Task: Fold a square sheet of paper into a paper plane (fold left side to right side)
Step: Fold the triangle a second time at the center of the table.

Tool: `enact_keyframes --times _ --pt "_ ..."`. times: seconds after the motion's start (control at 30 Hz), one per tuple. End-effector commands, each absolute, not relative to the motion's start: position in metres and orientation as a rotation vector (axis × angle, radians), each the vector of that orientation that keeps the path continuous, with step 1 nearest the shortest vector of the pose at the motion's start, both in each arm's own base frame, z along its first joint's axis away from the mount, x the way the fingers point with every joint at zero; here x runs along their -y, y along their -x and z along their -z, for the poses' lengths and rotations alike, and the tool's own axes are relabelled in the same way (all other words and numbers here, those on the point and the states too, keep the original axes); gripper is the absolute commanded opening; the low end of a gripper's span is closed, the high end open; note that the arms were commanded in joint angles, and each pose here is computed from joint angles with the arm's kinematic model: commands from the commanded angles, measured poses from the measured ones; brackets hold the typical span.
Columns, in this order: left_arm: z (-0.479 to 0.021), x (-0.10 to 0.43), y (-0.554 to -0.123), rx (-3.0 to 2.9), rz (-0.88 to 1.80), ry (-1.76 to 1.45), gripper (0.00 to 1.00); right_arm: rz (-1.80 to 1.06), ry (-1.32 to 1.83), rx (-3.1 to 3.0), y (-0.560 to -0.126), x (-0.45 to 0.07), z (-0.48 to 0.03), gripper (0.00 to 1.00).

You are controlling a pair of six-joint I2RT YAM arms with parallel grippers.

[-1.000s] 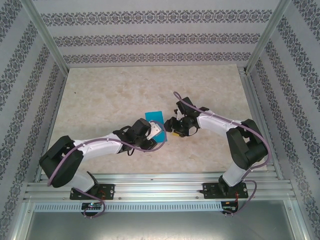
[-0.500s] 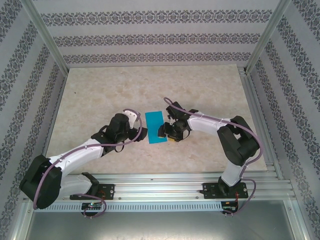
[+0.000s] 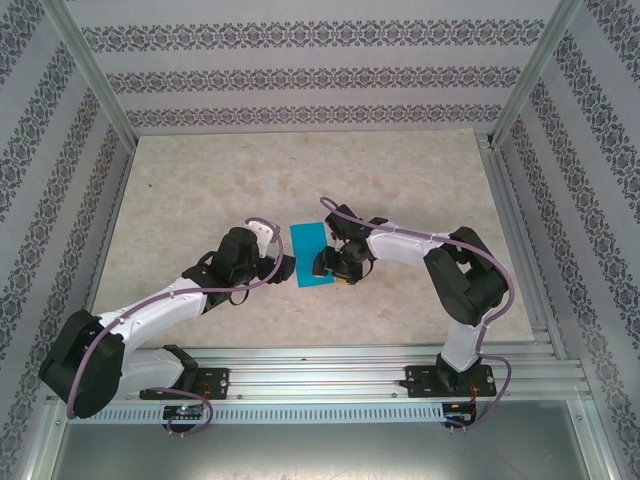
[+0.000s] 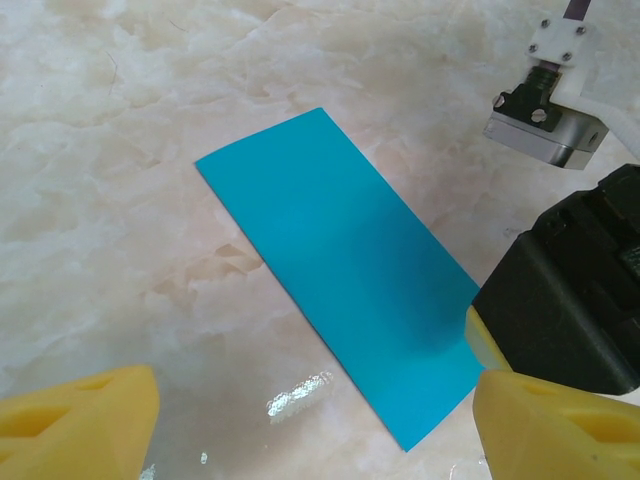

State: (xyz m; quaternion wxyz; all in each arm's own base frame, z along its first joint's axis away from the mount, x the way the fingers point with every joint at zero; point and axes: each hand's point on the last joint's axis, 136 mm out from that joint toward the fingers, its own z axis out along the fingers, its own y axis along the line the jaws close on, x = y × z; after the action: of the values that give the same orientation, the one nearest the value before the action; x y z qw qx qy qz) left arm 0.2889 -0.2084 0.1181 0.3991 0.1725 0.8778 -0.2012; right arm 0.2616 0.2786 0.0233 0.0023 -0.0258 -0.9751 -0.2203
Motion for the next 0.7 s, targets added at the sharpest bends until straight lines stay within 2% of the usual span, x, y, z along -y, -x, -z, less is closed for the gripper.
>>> enact_keyframes --times 0.0,0.67 --pt "-0.130 0.210 -0.293 -2.166 0.540 -0.423 0.83 0.734 0.082 3.050 -0.263 -0.292 -0.024 0.59" --pt "-0.127 0.210 -0.290 -2.169 0.532 -0.464 0.84 0.791 0.054 3.103 -0.276 -0.297 -0.047 0.58"
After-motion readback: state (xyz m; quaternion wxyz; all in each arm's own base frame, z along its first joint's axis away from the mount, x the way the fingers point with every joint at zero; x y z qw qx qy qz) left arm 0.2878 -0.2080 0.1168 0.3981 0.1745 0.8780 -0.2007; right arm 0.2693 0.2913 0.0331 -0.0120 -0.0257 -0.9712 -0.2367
